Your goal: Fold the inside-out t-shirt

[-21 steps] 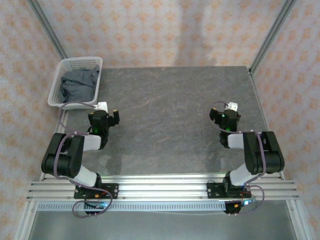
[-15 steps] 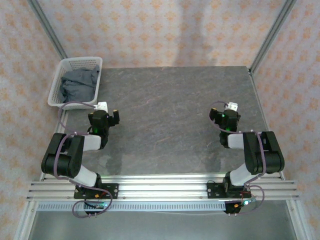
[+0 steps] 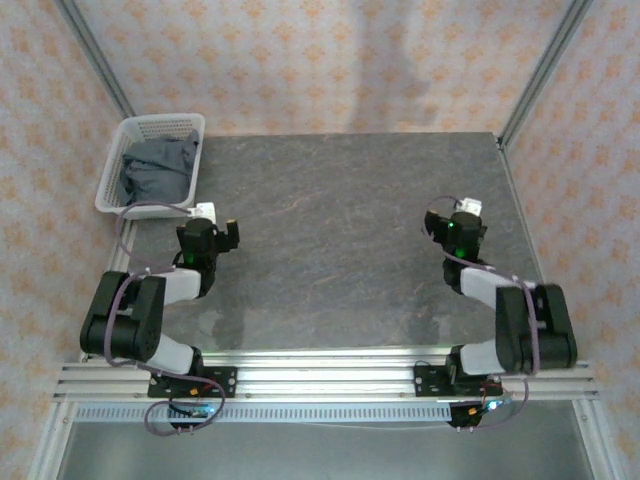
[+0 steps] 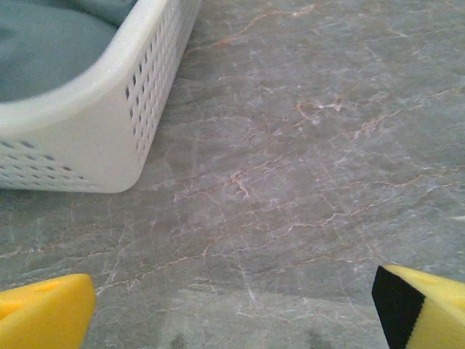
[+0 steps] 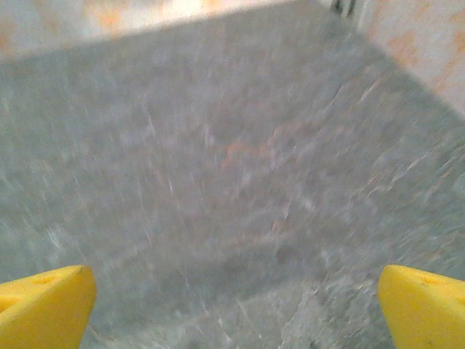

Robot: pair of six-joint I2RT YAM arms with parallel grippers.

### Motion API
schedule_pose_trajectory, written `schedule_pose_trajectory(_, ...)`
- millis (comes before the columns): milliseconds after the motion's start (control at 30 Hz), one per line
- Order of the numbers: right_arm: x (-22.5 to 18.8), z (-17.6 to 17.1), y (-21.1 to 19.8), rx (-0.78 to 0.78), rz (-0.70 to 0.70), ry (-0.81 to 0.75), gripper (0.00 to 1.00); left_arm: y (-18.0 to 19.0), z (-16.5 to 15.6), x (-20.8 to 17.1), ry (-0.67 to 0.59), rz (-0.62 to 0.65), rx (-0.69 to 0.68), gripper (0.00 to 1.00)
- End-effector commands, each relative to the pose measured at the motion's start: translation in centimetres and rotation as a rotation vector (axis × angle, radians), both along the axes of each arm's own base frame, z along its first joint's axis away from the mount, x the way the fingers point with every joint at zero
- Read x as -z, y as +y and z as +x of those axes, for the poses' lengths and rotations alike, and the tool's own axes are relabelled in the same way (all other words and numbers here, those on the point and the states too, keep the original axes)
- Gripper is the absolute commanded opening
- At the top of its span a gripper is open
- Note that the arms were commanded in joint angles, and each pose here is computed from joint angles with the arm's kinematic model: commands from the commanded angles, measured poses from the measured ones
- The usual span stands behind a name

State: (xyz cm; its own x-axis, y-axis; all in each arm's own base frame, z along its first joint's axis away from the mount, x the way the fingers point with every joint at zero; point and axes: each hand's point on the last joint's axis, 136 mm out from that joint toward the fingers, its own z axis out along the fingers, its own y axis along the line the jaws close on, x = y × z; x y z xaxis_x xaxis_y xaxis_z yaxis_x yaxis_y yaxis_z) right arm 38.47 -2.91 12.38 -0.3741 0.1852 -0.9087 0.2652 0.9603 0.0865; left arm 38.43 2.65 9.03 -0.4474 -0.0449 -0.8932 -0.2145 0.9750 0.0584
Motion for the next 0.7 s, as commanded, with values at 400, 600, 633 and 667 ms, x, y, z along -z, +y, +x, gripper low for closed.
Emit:
schedule_pose_trajectory(400, -14.3, -9.1, 15.4, -0.297, 0.534, 0.295, 1.00, 5.3, -3.3, -16.9, 0.032, -0.265, -0.349, 0.93)
schedule_pose_trajectory(600, -15.8, -8.8, 19.0, -0.343, 0.557, 0.386, 1.00, 11.6, 4.2, -14.7, 0.243, -0.398, -0.526, 0.87)
schedule_pose_trajectory(633, -16.0, -8.6, 19.4, -0.347, 0.559, 0.396, 1.00, 12.6, 5.3, -14.2, 0.253, -0.444, -0.555, 0.86)
schedule_pose_trajectory(667, -16.0, -8.5, 19.8, -0.353, 0.556, 0.411, 1.00, 13.4, 6.6, -13.3, 0.271, -0.491, -0.576, 0.85)
